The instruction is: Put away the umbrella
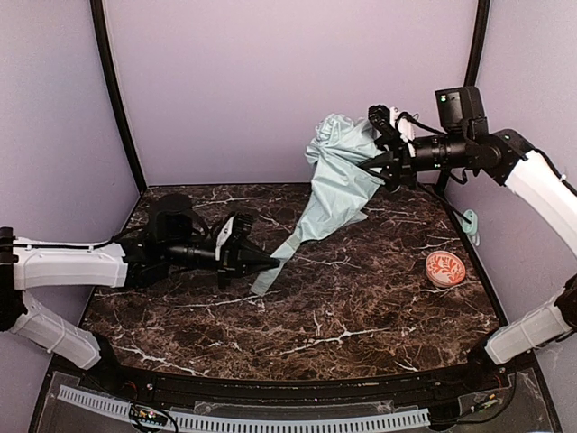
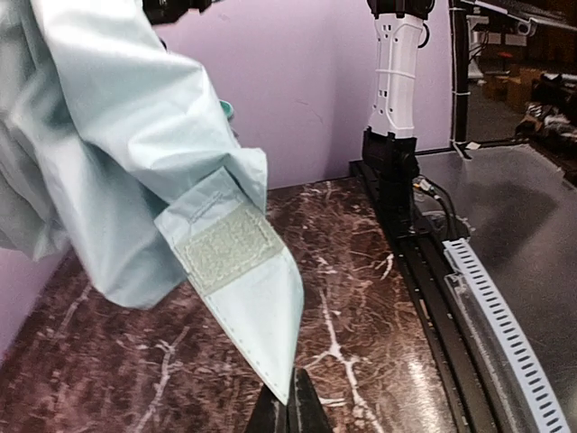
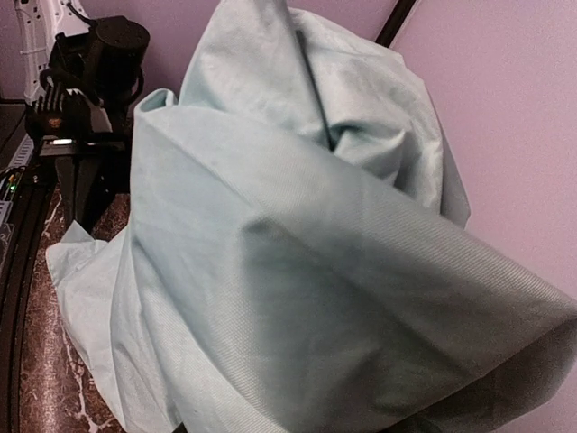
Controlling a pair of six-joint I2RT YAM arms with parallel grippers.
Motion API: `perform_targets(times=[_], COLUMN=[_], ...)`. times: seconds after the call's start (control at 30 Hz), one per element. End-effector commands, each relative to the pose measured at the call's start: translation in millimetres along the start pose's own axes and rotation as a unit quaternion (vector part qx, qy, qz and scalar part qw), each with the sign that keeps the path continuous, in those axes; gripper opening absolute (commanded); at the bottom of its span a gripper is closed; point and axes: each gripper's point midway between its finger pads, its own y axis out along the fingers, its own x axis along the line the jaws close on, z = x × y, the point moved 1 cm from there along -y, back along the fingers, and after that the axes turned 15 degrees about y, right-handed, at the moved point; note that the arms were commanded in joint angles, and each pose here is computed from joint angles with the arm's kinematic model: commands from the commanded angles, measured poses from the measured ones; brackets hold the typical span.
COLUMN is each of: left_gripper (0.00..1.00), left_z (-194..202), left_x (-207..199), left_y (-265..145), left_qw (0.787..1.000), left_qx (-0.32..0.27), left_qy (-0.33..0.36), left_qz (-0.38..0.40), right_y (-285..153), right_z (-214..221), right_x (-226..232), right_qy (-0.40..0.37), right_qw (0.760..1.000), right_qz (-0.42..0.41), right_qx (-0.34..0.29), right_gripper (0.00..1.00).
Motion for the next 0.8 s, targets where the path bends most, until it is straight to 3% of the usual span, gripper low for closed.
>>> perform_targets(times=[0.0,0.13,0.23,0.33,0.47,0.63,0.77], left_gripper=[0.0,0.0,0.0,0.0,0.0,0.0,0.0], left_z=[12.1,56.2,85.9,86.3,89.1,99.2,105.5], left_x=[-2.6,6.8,43.1,87.1,120.4,154.3,162.3], left_y=[-20.3,-14.7,-6.0,3.1,19.9,15.6,21.6], left_qw=[0.995,0.982,0.964,0.954,0.946,0.933,0.931], left_qx=[0.078,0.153,0.193,0.172,0.146,0.125,0.109], left_qy=[0.06,0.101,0.145,0.183,0.232,0.274,0.296], left_qz=[-0.025,-0.047,-0.112,-0.163,-0.173,-0.195,-0.183], right_y=[-15.9,-9.0,6.0,14.5,11.2,18.5,45.7], right_z=[-18.0,-36.1,-33.2,-17.6,1.7,48.3,94.1], right_x=[-26.8,4.8,42.4,79.7,118.8,154.2,161.3], right_qy=[-0.011,-0.022,-0.028,-0.017,0.015,0.062,0.103], right_qw=[0.997,0.997,0.992,0.981,0.963,0.945,0.938], right_qz=[0.071,-0.031,-0.114,-0.195,-0.269,-0.311,-0.299], right_qx=[-0.031,-0.068,-0.051,-0.017,0.012,0.084,0.14], right_gripper=[0.0,0.0,0.0,0.0,0.0,0.0,0.0])
